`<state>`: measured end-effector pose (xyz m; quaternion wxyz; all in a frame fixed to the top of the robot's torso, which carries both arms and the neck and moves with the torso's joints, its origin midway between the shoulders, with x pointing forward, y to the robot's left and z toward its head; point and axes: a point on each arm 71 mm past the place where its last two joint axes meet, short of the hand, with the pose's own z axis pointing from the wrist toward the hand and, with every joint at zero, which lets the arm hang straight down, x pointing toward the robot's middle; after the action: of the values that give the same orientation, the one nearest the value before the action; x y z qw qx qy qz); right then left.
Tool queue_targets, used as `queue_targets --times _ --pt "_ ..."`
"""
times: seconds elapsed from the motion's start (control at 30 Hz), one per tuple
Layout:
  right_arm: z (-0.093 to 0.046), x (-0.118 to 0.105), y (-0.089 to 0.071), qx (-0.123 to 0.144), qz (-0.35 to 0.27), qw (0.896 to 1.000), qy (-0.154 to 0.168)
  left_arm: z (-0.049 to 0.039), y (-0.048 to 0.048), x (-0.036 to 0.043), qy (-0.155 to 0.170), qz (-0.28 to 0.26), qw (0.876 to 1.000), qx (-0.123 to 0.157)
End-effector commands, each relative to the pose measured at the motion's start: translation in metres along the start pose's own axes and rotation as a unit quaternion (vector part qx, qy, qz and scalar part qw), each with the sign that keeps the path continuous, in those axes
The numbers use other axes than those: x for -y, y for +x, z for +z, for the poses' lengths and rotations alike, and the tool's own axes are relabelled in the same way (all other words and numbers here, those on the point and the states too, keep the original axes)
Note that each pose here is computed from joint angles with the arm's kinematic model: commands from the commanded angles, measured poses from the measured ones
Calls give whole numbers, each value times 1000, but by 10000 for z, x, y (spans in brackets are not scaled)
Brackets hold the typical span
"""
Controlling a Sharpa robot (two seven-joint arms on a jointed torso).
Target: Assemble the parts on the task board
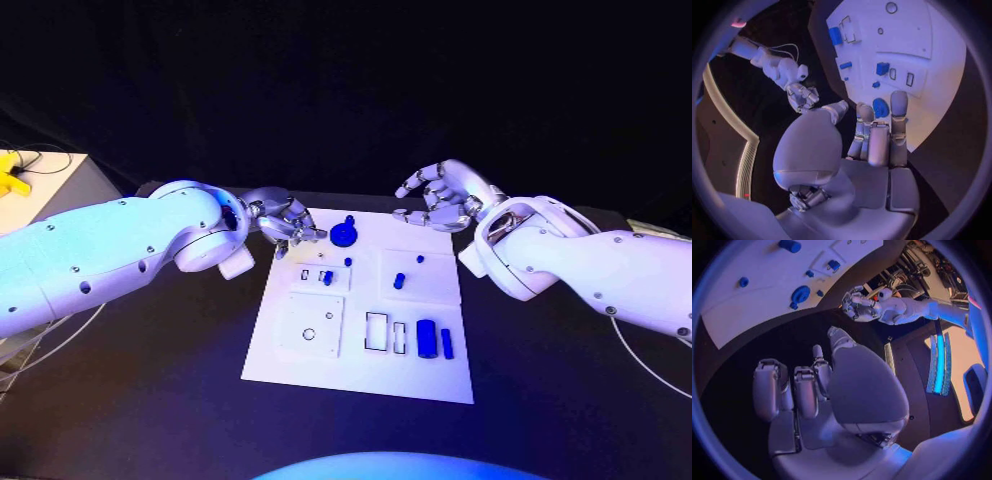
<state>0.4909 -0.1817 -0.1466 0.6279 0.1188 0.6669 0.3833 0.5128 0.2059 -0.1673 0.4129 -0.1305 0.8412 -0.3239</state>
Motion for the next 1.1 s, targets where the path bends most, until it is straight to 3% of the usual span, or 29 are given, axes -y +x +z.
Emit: queue_targets --times 0.03,0.47,0.8,1.1 --pt "18 82 -56 -9 51 999 13 62 42 -41 -85 106 990 -37" --pt "55 204 -161 4 53 998 34 286 159 117 -128 210 966 -78" --pt "63 222 -167 5 53 998 40 361 257 151 -139 232 956 -114" --pt "75 226 -158 2 52 998 45 409 313 185 -139 231 955 -127"
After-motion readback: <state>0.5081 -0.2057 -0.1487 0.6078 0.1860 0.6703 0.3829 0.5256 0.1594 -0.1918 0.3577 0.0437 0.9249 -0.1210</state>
